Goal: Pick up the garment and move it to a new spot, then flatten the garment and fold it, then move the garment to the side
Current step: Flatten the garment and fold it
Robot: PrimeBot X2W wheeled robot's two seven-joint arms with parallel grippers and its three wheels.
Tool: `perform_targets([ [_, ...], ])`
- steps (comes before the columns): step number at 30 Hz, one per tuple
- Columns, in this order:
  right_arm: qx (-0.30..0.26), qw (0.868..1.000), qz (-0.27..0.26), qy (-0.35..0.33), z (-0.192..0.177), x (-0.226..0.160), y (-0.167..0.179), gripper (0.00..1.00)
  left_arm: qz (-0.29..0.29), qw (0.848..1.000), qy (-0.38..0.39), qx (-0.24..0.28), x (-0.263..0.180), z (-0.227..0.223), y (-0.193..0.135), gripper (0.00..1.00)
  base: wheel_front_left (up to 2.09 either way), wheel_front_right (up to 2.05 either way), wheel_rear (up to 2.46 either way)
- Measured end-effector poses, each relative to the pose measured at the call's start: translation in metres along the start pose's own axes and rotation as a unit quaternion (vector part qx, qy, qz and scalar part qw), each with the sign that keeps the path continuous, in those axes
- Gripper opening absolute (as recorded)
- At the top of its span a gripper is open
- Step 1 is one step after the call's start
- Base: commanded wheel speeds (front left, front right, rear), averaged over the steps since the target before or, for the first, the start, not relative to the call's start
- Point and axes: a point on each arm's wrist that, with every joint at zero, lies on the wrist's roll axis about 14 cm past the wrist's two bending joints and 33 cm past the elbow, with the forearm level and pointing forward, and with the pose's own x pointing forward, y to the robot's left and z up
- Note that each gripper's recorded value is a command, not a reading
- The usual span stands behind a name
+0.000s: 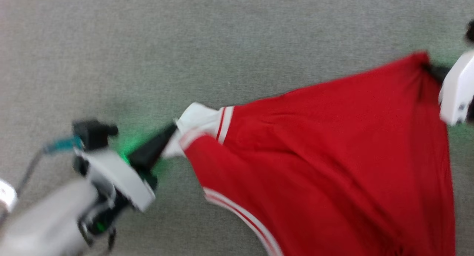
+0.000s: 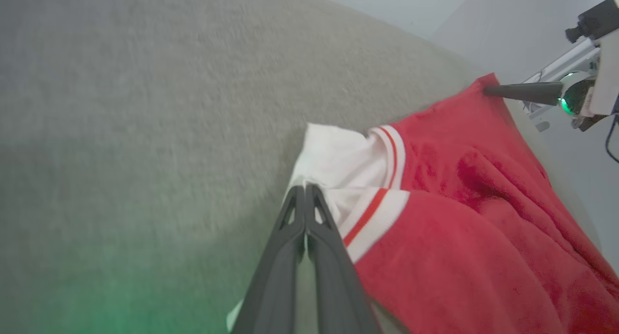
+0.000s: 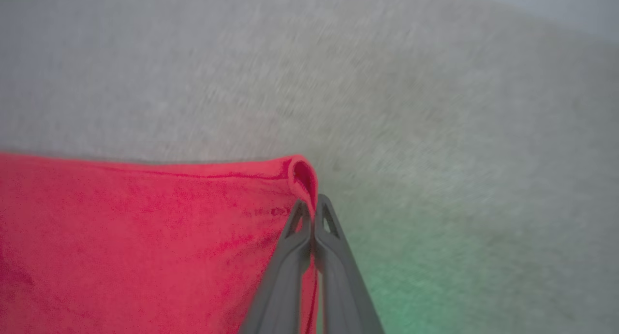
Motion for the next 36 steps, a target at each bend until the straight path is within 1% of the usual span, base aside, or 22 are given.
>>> perform_targets([
  [2, 0.016, 0.999, -0.022, -0.047, 0.027, -0.005, -0.015, 0.00, 0.000, 1.000, -0.012, 0.025, 0.012, 0.024, 0.005, 0.00, 0.00, 0.00, 0.00],
  [5, 0.033, 0.991, -0.057, -0.119, 0.071, -0.015, -0.037, 0.00, -0.006, 0.997, -0.051, 0.063, 0.034, 0.075, 0.004, 0.00, 0.00, 0.00, 0.00],
  [8, 0.039, 0.979, -0.094, -0.178, 0.108, -0.028, -0.057, 0.00, -0.013, 0.990, -0.111, 0.085, 0.054, 0.139, -0.004, 0.00, 0.00, 0.00, 0.00],
  [10, 0.036, 0.968, -0.122, -0.216, 0.134, -0.040, -0.072, 0.00, -0.018, 0.984, -0.156, 0.082, 0.063, 0.181, -0.011, 0.00, 0.00, 0.00, 0.00],
  [13, 0.035, 0.943, -0.156, -0.291, 0.181, -0.067, -0.090, 0.00, -0.014, 0.971, -0.219, 0.099, 0.070, 0.246, -0.018, 0.00, 0.00, 0.00, 0.00],
  [15, 0.030, 0.921, -0.174, -0.348, 0.213, -0.089, -0.096, 0.00, -0.018, 0.959, -0.265, 0.096, 0.072, 0.286, -0.028, 0.00, 0.00, 0.00, 0.00],
  [17, 0.035, 0.894, -0.189, -0.404, 0.241, -0.115, -0.105, 0.00, -0.028, 0.947, -0.311, 0.083, 0.073, 0.322, -0.041, 0.00, 0.00, 0.00, 0.00],
  [21, 0.036, 0.847, -0.220, -0.482, 0.275, -0.160, -0.119, 0.00, -0.040, 0.920, -0.383, 0.078, 0.064, 0.379, -0.064, 0.00, 0.00, 0.00, 0.00],
  [23, 0.042, 0.831, -0.226, -0.506, 0.286, -0.175, -0.122, 0.00, -0.043, 0.907, -0.412, 0.078, 0.055, 0.400, -0.072, 0.00, 0.00, 0.00, 0.00],
  [24, 0.046, 0.827, -0.227, -0.512, 0.288, -0.179, -0.123, 0.00, -0.048, 0.902, -0.422, 0.073, 0.052, 0.406, -0.077, 0.00, 0.00, 0.00, 0.00],
  [25, 0.047, 0.826, -0.228, -0.514, 0.288, -0.179, -0.122, 0.00, -0.052, 0.900, -0.427, 0.072, 0.050, 0.409, -0.081, 0.00, 0.00, 0.00, 0.00],
  [26, 0.046, 0.828, -0.229, -0.510, 0.287, -0.177, -0.122, 0.00, -0.055, 0.899, -0.430, 0.067, 0.048, 0.411, -0.083, 0.00, 0.00, 0.00, 0.00],
  [27, 0.047, 0.832, -0.228, -0.503, 0.284, -0.173, -0.122, 0.00, -0.059, 0.899, -0.430, 0.054, 0.048, 0.409, -0.083, 0.00, 0.00, 0.00, 0.00],
  [28, 0.045, 0.837, -0.228, -0.496, 0.280, -0.168, -0.121, 0.00, -0.060, 0.903, -0.423, 0.049, 0.050, 0.404, -0.081, 0.00, 0.00, 0.00, 0.00],
  [30, 0.046, 0.846, -0.227, -0.480, 0.270, -0.156, -0.122, 0.00, -0.055, 0.917, -0.392, 0.050, 0.061, 0.379, -0.073, 0.00, 0.00, 0.00, 0.00],
  [33, 0.052, 0.868, -0.219, -0.443, 0.243, -0.127, -0.120, 0.00, -0.055, 0.936, -0.346, 0.021, 0.076, 0.335, -0.059, 0.00, 0.00, 0.00, 0.00],
  [36, 0.053, 0.889, -0.205, -0.406, 0.211, -0.098, -0.113, 0.00, -0.057, 0.950, -0.308, -0.018, 0.081, 0.289, -0.047, 0.00, 0.00, 0.00, 0.00],
])
